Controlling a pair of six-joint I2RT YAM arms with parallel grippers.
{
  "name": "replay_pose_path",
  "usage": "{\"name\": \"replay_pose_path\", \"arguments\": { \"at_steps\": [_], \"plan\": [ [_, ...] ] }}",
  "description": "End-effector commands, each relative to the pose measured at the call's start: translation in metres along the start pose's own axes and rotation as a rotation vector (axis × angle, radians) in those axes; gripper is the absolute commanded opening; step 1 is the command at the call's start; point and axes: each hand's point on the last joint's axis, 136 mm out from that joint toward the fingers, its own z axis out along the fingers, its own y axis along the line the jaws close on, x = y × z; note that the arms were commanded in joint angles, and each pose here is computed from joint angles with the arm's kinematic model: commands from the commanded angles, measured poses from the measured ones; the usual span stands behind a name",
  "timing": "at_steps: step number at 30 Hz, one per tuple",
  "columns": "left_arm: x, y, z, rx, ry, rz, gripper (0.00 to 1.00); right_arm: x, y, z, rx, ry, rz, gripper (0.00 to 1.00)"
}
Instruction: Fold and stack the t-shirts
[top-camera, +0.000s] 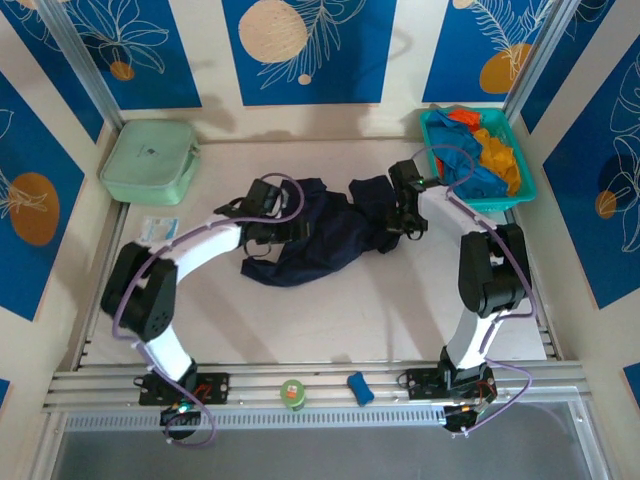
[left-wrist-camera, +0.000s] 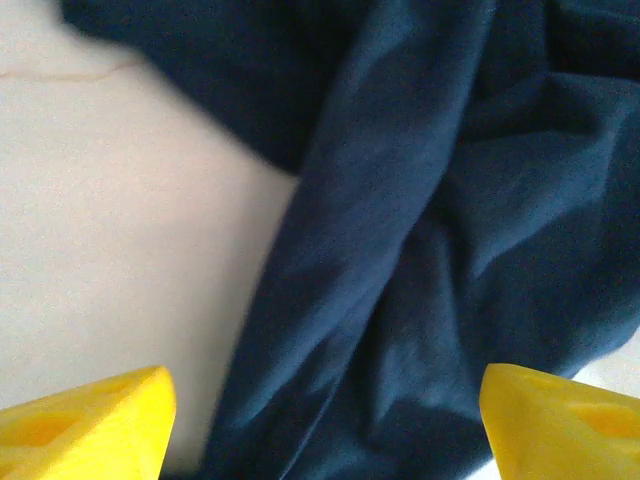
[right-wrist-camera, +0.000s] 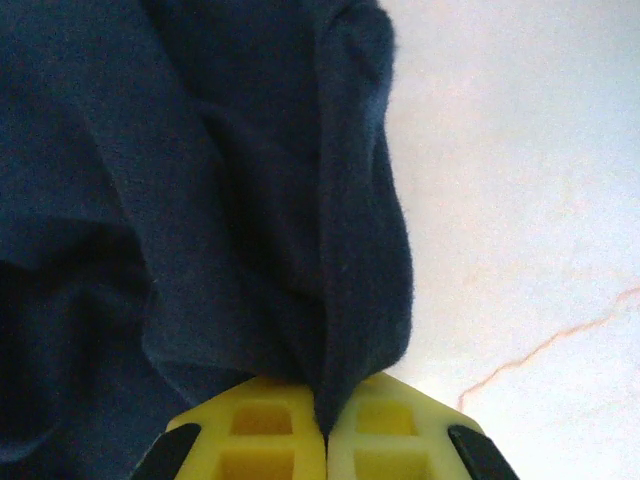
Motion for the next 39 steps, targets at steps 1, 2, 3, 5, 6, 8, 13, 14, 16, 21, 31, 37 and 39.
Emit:
{"name": "replay_pose_path", "arguments": {
  "at_steps": [1, 2, 3, 5, 6, 8, 13, 14, 16, 21, 31, 37, 39],
  "plan": [
    [-0.008, -0.020, 0.026, 0.042, 0.023, 0.096, 0.79, 0.011, 0.011, -0.016, -0.071, 0.001, 0.034, 0.00],
    [-0.009, -0.014, 0.035, 0.007, 0.032, 0.096, 0.79, 0.015, 0.011, -0.016, -0.074, 0.007, 0.036, 0.00],
    [-0.011, -0.007, 0.042, -0.033, 0.036, 0.097, 0.78, 0.019, 0.011, -0.017, -0.076, 0.010, 0.037, 0.00],
    [-0.017, 0.009, 0.048, -0.133, 0.023, 0.102, 0.77, 0.025, 0.011, -0.019, -0.076, 0.017, 0.036, 0.00],
    [-0.021, 0.017, 0.049, -0.179, 0.013, 0.109, 0.74, 0.028, 0.011, -0.020, -0.076, 0.020, 0.036, 0.00],
    [-0.028, 0.022, 0.046, -0.224, -0.009, 0.122, 0.62, 0.033, 0.010, -0.023, -0.073, 0.022, 0.037, 0.00],
    [-0.043, 0.012, 0.024, -0.208, -0.066, 0.139, 0.01, 0.036, 0.005, -0.041, -0.077, -0.002, 0.049, 0.00],
    [-0.047, 0.010, 0.015, -0.211, -0.084, 0.142, 0.00, 0.035, 0.005, -0.048, -0.079, -0.012, 0.048, 0.00],
    [-0.055, 0.008, -0.008, -0.223, -0.129, 0.151, 0.00, 0.032, 0.004, -0.061, -0.083, -0.036, 0.044, 0.00],
    [-0.081, 0.002, -0.083, -0.282, -0.261, 0.190, 0.00, 0.015, 0.001, -0.094, -0.105, -0.099, 0.036, 0.00],
    [-0.137, 0.033, -0.168, -0.533, -0.432, 0.218, 0.00, -0.048, -0.001, -0.118, -0.139, -0.171, 0.029, 0.00],
    [-0.173, 0.057, -0.137, -0.548, -0.413, 0.189, 0.01, -0.098, -0.003, -0.076, -0.123, -0.129, 0.046, 0.00],
    [-0.181, 0.062, -0.115, -0.556, -0.384, 0.195, 0.01, -0.112, 0.003, -0.056, -0.134, -0.103, 0.045, 0.00]
  ]
}}
